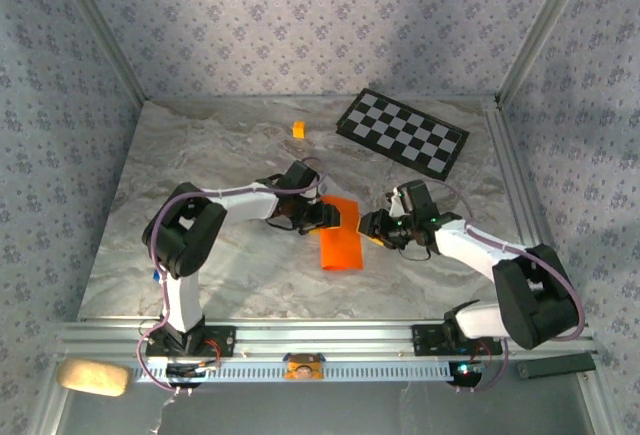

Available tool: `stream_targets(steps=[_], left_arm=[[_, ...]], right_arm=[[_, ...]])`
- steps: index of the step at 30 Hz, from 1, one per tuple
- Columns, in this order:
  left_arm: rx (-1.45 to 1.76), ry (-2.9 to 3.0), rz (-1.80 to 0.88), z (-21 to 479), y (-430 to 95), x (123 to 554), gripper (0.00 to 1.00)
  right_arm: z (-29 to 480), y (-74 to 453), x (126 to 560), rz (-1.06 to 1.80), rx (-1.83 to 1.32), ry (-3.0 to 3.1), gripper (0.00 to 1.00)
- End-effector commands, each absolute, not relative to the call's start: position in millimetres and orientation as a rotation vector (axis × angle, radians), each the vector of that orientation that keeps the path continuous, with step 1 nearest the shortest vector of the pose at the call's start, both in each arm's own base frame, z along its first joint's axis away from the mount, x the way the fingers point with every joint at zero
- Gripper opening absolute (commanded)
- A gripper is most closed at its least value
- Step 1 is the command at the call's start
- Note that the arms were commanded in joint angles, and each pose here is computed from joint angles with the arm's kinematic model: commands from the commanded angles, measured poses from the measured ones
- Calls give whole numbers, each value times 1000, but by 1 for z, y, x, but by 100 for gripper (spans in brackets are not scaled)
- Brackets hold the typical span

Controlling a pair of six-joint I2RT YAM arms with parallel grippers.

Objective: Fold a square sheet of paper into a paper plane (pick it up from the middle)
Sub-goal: First fold the square sheet of paper in half at the center of the table.

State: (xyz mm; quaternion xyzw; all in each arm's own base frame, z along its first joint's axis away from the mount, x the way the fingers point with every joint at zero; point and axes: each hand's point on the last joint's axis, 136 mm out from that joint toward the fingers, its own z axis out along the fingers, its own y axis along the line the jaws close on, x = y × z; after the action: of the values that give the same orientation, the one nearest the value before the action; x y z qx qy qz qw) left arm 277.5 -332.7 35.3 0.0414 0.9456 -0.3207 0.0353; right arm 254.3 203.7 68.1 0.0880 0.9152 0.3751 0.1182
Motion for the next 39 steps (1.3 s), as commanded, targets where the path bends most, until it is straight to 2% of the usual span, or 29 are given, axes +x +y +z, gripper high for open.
stream_targets(steps=[1, 7, 15, 39], left_arm=[[154, 2882, -832, 48, -320, 280, 58], [139, 2851, -758, 59, -310, 283, 58], [140, 2879, -670, 51, -299, 281, 51], [168, 2944, -459, 31, -276, 280, 49]], right_arm=[[80, 214, 262, 1129, 188, 2647, 45], [77, 217, 265, 1119, 191, 2657, 47], [79, 223, 270, 1130, 187, 2649, 47], [74, 227, 271, 1094, 192, 2667, 48]])
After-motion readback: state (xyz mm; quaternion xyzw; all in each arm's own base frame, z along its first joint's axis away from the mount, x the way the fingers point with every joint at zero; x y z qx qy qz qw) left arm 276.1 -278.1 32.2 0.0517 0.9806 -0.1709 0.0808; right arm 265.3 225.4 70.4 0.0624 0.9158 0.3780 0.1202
